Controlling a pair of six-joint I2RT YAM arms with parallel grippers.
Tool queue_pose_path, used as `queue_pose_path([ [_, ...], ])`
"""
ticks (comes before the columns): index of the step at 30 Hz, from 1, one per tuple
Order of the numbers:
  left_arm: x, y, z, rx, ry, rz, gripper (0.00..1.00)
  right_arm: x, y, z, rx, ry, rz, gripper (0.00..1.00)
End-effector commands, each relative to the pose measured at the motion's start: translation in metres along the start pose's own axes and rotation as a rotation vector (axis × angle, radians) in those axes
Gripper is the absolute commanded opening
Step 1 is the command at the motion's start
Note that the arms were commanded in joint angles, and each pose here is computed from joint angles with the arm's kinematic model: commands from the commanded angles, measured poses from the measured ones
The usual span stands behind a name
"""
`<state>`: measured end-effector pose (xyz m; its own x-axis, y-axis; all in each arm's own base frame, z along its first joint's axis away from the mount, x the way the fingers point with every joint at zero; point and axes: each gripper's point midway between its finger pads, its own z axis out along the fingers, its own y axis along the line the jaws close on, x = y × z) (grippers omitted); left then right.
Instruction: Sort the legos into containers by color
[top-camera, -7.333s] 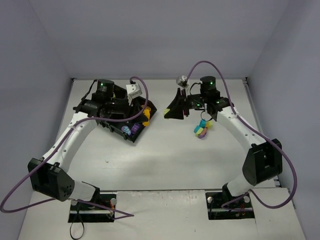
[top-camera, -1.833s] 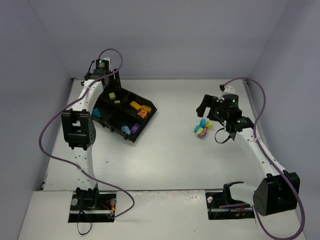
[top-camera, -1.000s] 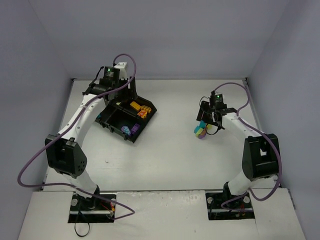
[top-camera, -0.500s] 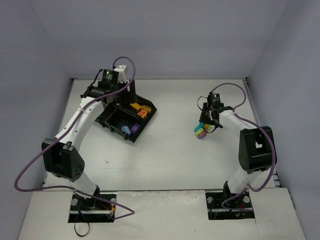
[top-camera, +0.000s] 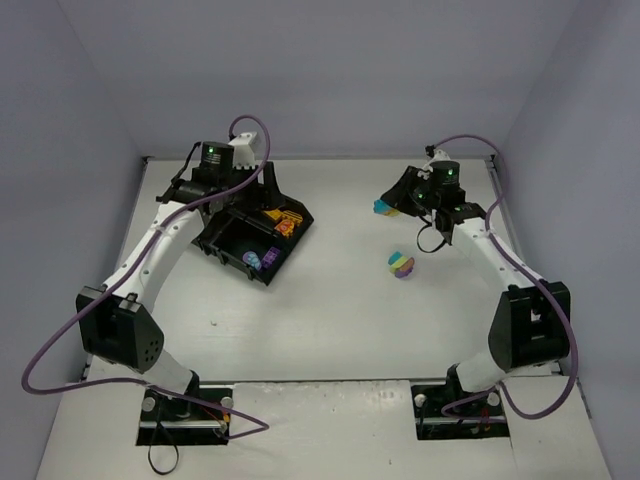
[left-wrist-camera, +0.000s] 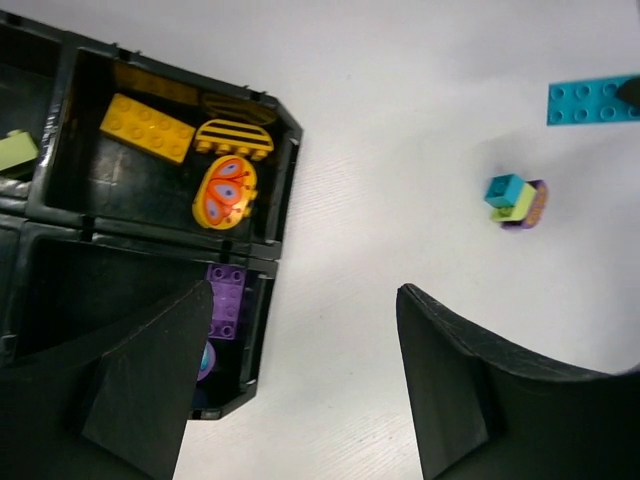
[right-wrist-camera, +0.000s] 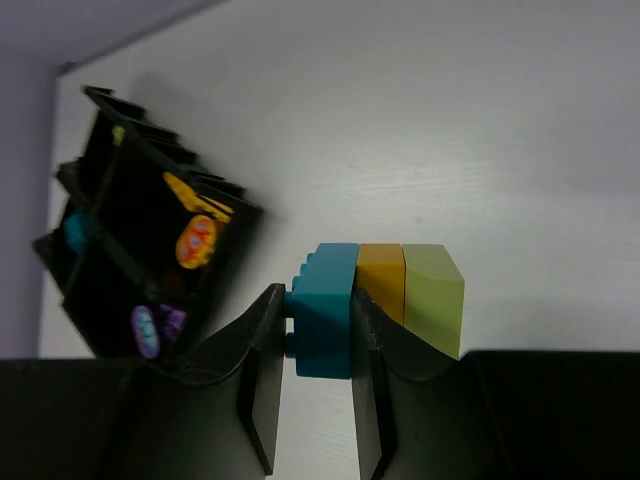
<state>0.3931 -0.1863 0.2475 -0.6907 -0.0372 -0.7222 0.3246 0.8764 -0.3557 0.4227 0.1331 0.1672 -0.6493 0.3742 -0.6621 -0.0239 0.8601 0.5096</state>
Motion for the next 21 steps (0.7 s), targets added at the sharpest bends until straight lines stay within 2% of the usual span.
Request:
queue_pose_path([
  [1, -0.035, -0.041, -0.028, 0.162, -0.149, 0.022, 0.68, -0.058, 0.076, -0.034, -0.282, -0.153, 0.036, 0.00],
  [5, -0.036, -0.058, -0.030, 0.255, -0.163, 0.017, 0.68, -0.053, 0.096, -0.036, -0.383, -0.102, 0.047, 0.00],
  [9, -0.031, -0.052, -0.030, 0.220, -0.151, 0.026, 0.67, -0.017, 0.099, -0.019, -0.414, 0.019, 0.003, 0.00],
  [14, -0.021, -0.039, -0.032, 0.156, -0.123, 0.062, 0.68, 0.058, 0.101, 0.006, -0.354, 0.178, -0.290, 0.00],
  [18, -0.012, -0.030, -0.034, 0.114, -0.108, 0.072, 0.68, 0.101, 0.106, 0.013, -0.377, 0.226, -0.586, 0.00],
  [21, -0.007, -0.024, -0.037, 0.084, -0.104, 0.080, 0.68, 0.132, 0.107, 0.012, -0.405, 0.269, -0.721, 0.00],
])
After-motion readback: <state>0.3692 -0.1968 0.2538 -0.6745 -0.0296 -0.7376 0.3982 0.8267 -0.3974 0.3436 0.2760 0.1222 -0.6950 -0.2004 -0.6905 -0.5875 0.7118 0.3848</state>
